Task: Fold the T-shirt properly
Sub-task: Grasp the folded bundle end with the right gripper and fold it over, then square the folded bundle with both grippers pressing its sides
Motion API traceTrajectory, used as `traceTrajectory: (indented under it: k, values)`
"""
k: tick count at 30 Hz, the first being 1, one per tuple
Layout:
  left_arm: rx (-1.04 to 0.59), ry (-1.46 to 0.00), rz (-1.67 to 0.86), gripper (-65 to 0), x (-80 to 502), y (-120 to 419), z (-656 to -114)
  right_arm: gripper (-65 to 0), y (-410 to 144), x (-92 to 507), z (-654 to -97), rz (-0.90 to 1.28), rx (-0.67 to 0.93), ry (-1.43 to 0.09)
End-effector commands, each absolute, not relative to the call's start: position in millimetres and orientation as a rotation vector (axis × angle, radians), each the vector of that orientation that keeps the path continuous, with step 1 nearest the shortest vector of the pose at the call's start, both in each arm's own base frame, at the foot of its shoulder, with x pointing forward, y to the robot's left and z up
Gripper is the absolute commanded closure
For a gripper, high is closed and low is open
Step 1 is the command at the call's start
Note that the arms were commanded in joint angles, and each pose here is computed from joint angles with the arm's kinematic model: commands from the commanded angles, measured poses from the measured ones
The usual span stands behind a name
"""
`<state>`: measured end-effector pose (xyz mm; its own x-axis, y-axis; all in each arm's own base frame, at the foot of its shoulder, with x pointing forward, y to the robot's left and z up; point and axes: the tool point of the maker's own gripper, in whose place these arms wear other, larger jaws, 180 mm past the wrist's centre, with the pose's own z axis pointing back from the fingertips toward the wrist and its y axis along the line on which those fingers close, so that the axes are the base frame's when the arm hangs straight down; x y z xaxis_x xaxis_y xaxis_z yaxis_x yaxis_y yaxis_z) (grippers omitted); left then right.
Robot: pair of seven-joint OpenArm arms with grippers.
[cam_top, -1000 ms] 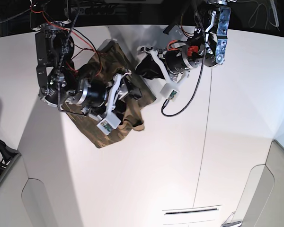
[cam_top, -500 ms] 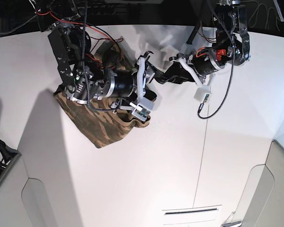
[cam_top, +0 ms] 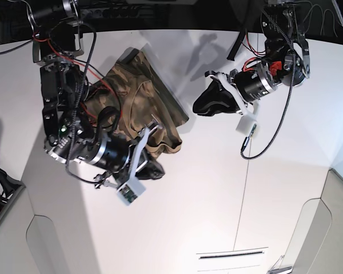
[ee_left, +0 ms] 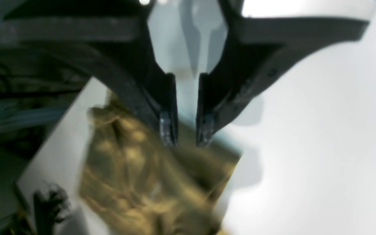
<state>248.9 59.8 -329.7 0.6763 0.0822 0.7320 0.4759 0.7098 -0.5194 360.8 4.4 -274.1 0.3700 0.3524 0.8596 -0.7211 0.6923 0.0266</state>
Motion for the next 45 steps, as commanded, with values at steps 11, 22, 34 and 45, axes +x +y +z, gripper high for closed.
traceTrajectory:
  k: [11, 22, 34, 45]
  values:
    - [-0.976, -0.761, -0.487, -10.4, 196.8, -35.6, -307.6, 0.0, -53.4, 436.0, -264.9, 0.453, 0.458, -1.060]
    - [-0.813, -0.774, -0.697, -10.4, 184.4, -100.1, -343.4, 0.0, -49.4, 448.1, -327.0, 0.321, 0.568, -0.960]
    - [-0.588, -0.698, -0.647, -10.4, 231.1, -65.4, -400.8, 0.0, -70.0, 421.1, -380.5, 0.304, 0.540, -0.747]
    - [-0.420, -0.776, -0.406, -10.4, 283.5, 22.2, -401.0, 0.0, -76.0, 382.1, -396.6, 0.259, 0.637, -0.668]
